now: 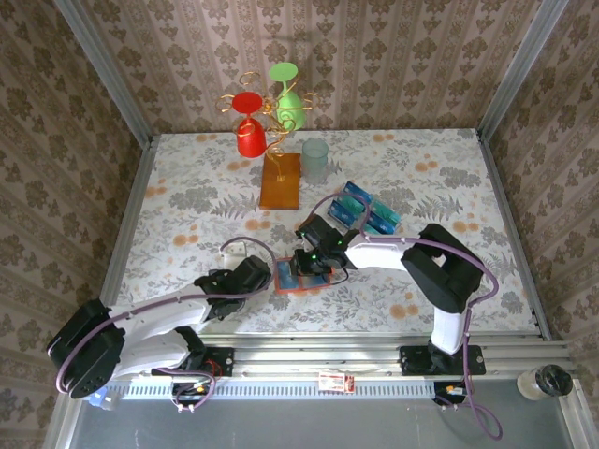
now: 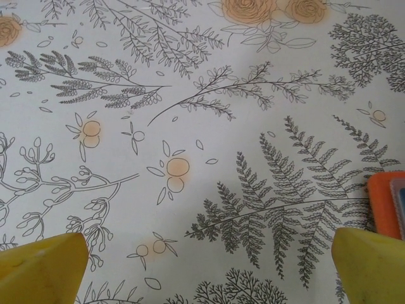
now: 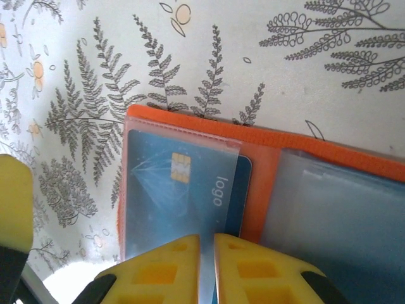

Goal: Put the credit cards into the card holder

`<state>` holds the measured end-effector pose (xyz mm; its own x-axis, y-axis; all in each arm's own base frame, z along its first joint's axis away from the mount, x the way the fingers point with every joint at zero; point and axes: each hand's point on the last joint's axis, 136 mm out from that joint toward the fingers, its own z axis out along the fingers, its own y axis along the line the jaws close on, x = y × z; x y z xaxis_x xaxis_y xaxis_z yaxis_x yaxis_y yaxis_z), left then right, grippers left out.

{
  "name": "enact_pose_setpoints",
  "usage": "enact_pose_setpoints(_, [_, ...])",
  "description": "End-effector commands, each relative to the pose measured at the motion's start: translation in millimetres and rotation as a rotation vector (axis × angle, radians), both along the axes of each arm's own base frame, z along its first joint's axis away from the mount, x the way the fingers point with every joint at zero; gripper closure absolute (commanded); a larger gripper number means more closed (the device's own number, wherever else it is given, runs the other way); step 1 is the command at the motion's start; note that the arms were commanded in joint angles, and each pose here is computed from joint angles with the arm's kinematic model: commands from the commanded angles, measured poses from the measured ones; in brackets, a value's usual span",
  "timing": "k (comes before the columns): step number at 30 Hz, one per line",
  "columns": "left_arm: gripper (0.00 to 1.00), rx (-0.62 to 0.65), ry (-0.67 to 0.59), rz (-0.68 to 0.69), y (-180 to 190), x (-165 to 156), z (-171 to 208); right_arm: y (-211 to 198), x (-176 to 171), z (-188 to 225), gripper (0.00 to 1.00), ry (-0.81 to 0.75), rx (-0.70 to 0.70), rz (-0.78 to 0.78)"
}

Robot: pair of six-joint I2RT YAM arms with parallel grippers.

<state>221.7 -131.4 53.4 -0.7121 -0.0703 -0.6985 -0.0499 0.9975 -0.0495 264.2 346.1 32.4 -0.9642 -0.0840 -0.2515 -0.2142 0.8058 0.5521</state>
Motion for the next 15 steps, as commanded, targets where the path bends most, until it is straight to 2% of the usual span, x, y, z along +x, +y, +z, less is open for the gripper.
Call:
enact_pose_setpoints(1, [0.00,-0.014,-0.019,-0.024,-8,7,16,-5,-1,21,0.83,-0.019,0.024,-0.007])
enact_pose_setpoints(8, [0.00,-0.088,-0.042,-0.074,-34,17,40,-29,12,31,0.80,-0.059,-0.006,-0.044])
enact_pose_setpoints(15, [0.00,-0.169,-0.066,-0.138,-71,25,64,-55,26,18,0.81,-0.055,-0.060,-0.073])
